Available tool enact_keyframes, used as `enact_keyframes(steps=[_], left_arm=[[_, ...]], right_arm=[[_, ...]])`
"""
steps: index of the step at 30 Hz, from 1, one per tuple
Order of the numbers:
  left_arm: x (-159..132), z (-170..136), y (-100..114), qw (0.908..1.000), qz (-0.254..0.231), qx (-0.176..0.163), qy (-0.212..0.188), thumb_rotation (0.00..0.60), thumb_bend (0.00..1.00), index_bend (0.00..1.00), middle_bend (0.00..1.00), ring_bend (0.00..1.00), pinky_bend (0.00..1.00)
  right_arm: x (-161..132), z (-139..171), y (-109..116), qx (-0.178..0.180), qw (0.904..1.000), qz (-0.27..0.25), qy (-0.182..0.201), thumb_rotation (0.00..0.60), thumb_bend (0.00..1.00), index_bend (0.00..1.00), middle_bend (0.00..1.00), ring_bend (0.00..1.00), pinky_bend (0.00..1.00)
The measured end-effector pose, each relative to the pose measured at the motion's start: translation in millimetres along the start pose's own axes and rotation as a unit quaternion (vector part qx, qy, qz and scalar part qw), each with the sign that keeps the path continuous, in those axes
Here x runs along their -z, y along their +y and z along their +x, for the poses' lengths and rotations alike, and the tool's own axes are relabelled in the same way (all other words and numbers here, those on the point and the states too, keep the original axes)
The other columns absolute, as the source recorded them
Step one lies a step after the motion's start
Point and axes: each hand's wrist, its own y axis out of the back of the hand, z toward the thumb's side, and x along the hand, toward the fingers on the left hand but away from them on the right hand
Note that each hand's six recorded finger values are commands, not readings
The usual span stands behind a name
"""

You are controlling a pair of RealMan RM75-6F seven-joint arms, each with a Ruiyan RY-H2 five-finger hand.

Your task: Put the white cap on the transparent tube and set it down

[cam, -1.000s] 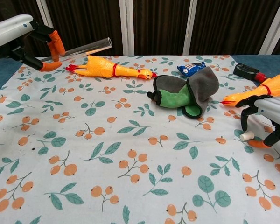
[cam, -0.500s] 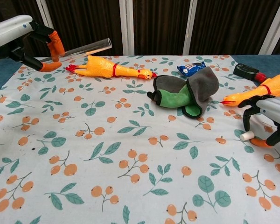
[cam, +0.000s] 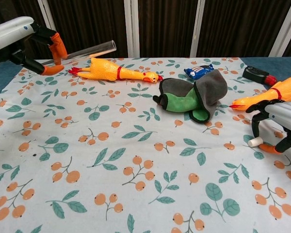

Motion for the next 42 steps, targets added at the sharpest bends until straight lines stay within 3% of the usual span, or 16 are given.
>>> enact_keyframes(steps=[6, 13, 19, 31, 42], left_arm=[[2, 0, 2, 1.0000, 0.000, -0.002, 0.003, 0.600, 0.80, 0.66, 0.66, 0.14, 0.00], [3, 0, 2, 1.0000, -0.001, -0.003, 0.003, 0.600, 0.80, 0.66, 0.66, 0.14, 0.00], [0, 1, 2, 1.0000, -0.002, -0.003, 0.000, 0.600, 0.80, 0.66, 0.66, 0.14, 0.00], [-8, 8, -8, 1.0000, -0.009, 0.003, -0.002, 0.600, 0.80, 0.66, 0.66, 0.14, 0.00], [-21, 25, -35, 0.9987, -0.049, -0.009, 0.014, 0.600, 0.80, 0.66, 0.66, 0.14, 0.00]], right_arm=[[-2, 0, 0, 0.001, 1.0000, 0.002, 0.002, 0.600, 0.40, 0.55, 0.15, 0.01, 0.00], [-3, -1, 1, 0.003, 1.0000, 0.003, 0.004, 0.600, 0.40, 0.69, 0.20, 0.01, 0.00], [-2, -2, 10, 0.020, 0.9998, 0.003, 0.003, 0.600, 0.41, 0.73, 0.23, 0.02, 0.00], [5, -9, 55, 0.089, 0.9960, -0.002, -0.005, 0.600, 0.41, 0.73, 0.23, 0.02, 0.01], [-1, -25, 113, 0.192, 0.9813, -0.015, -0.009, 0.600, 0.41, 0.73, 0.23, 0.02, 0.01]])
